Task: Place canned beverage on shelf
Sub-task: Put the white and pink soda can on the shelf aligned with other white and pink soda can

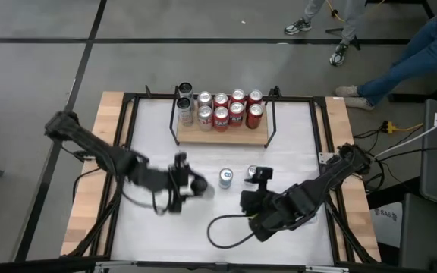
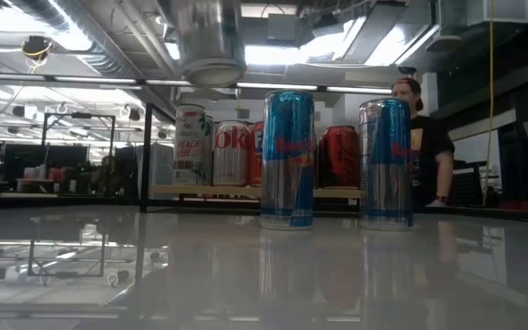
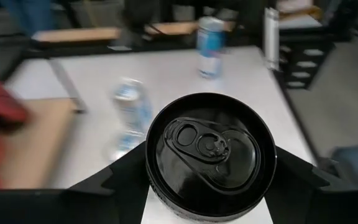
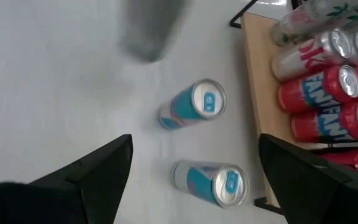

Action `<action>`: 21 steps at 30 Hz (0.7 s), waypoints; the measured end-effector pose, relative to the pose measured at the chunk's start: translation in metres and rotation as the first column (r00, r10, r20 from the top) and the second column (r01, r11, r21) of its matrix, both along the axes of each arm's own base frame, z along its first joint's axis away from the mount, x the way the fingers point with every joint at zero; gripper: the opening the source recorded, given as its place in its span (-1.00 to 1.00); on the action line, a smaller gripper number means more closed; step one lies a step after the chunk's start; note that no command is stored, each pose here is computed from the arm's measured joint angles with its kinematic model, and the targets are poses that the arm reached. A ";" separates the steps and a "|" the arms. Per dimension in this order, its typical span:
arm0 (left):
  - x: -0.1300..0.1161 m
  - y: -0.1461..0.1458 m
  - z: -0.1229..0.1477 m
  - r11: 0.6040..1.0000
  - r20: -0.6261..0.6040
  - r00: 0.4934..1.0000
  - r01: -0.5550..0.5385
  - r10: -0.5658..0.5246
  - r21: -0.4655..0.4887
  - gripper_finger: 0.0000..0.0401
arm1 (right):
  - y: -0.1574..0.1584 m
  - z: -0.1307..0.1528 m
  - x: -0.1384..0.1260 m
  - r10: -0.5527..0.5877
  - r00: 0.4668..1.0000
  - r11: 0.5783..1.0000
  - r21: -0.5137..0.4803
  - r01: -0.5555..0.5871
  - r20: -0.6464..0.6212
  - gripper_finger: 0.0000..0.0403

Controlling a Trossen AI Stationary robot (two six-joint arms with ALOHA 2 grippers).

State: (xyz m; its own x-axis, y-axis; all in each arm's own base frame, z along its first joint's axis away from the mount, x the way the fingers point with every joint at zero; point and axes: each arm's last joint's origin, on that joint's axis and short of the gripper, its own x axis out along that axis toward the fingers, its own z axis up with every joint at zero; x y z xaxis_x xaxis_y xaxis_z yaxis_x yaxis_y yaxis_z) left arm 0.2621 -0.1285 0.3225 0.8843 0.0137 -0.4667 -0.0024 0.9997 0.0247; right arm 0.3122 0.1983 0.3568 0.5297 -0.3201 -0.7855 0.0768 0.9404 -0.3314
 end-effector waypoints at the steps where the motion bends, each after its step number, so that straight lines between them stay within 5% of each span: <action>1: -0.002 0.012 0.006 1.000 0.008 1.000 -0.020 0.020 0.010 0.18 | -0.002 -0.001 -0.003 0.001 1.000 1.000 -0.001 -0.001 0.001 0.67; 10: -0.041 0.102 0.044 0.977 0.036 0.981 -0.195 0.192 0.084 0.18 | -0.036 -0.014 -0.021 0.030 0.994 0.995 0.089 -0.040 0.105 0.67; 21: -0.060 0.163 0.023 0.956 -0.028 0.960 -0.274 0.278 0.106 0.18 | -0.106 -0.033 -0.008 0.115 0.968 0.965 0.206 -0.162 0.224 0.67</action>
